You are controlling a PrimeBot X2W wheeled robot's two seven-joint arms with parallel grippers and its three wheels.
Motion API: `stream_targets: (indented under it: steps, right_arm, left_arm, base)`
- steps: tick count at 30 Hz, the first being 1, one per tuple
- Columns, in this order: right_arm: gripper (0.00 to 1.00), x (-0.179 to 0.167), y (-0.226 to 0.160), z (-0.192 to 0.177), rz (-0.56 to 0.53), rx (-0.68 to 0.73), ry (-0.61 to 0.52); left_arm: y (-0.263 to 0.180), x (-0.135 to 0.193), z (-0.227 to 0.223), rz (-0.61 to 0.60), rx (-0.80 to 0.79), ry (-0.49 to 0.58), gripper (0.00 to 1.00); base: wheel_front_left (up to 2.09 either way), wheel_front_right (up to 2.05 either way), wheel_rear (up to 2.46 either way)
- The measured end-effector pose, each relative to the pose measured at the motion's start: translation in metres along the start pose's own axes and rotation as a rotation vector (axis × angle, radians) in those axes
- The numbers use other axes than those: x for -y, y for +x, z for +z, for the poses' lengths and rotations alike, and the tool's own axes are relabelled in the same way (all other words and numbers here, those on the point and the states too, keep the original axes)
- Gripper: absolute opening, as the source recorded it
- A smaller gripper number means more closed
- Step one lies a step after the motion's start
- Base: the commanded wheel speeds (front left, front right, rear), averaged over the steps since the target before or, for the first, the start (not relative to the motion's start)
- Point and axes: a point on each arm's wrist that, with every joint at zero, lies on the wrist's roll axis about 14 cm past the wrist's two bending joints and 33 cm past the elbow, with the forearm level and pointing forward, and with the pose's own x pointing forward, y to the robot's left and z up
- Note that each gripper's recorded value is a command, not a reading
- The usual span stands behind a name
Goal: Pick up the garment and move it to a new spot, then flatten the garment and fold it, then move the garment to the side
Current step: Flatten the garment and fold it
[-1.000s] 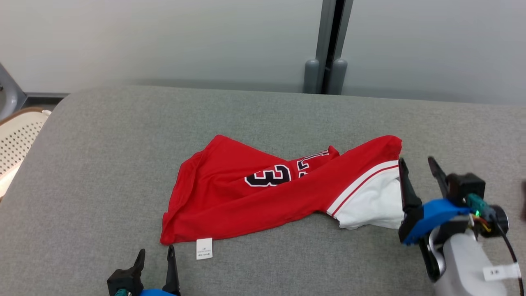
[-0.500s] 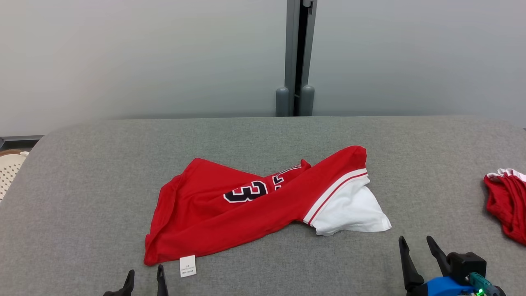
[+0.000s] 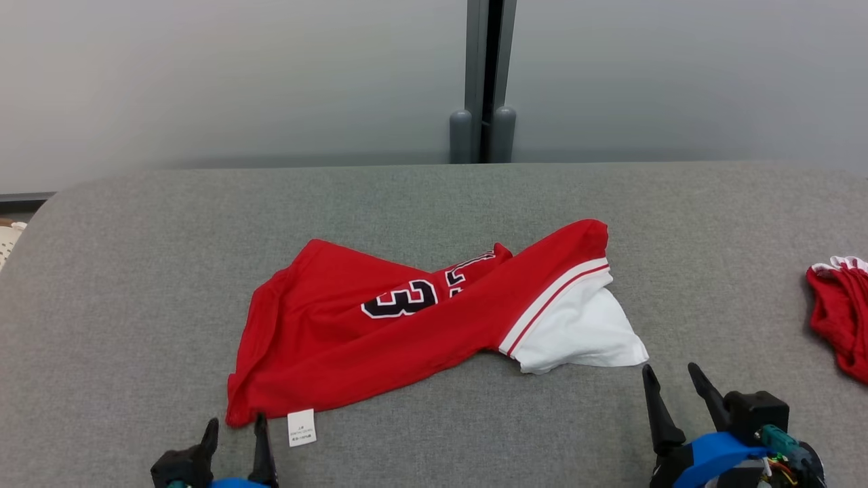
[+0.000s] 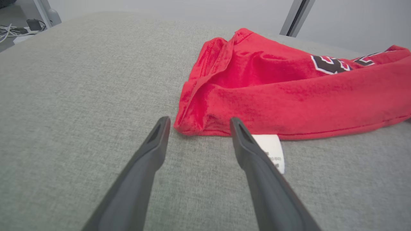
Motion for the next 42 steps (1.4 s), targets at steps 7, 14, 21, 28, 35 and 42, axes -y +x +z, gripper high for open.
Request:
stream_targets:
  steps: [7,14,21,28,35,42]
  right_arm:
    - [1.0,0.0,0.015,-0.006,0.0,-0.027,0.003]
    - [1.0,0.004,0.023,-0.009,-0.007,-0.038,-0.003]
    - [1.0,0.005,0.024,-0.01,-0.011,-0.043,-0.005]
    - [1.0,0.001,0.029,-0.008,-0.002,-0.037,-0.005]
    - [1.0,-0.001,0.037,-0.006,0.004,-0.041,0.0]
    - [1.0,-0.001,0.053,-0.02,-0.002,-0.115,-0.013]
  left_arm:
    - [0.022,-0.013,-0.002,0.047,-0.032,-0.05,1.0]
    - [0.029,-0.016,-0.014,0.055,-0.079,-0.063,1.0]
    - [0.029,-0.008,-0.027,0.017,-0.123,-0.062,0.38]
    - [0.03,0.002,-0.029,-0.006,-0.134,-0.082,0.0]
    - [0.028,-0.001,-0.019,0.015,-0.096,-0.102,0.0]
    - [0.025,-0.006,-0.019,0.028,-0.09,-0.103,0.0]
  base:
    - [0.0,0.0,0.0]
    - [0.0,0.0,0.0]
    - [0.0,0.0,0.0]
    - [0.0,0.0,0.0]
    - [0.0,0.0,0.0]
    - [0.0,0.0,0.0]
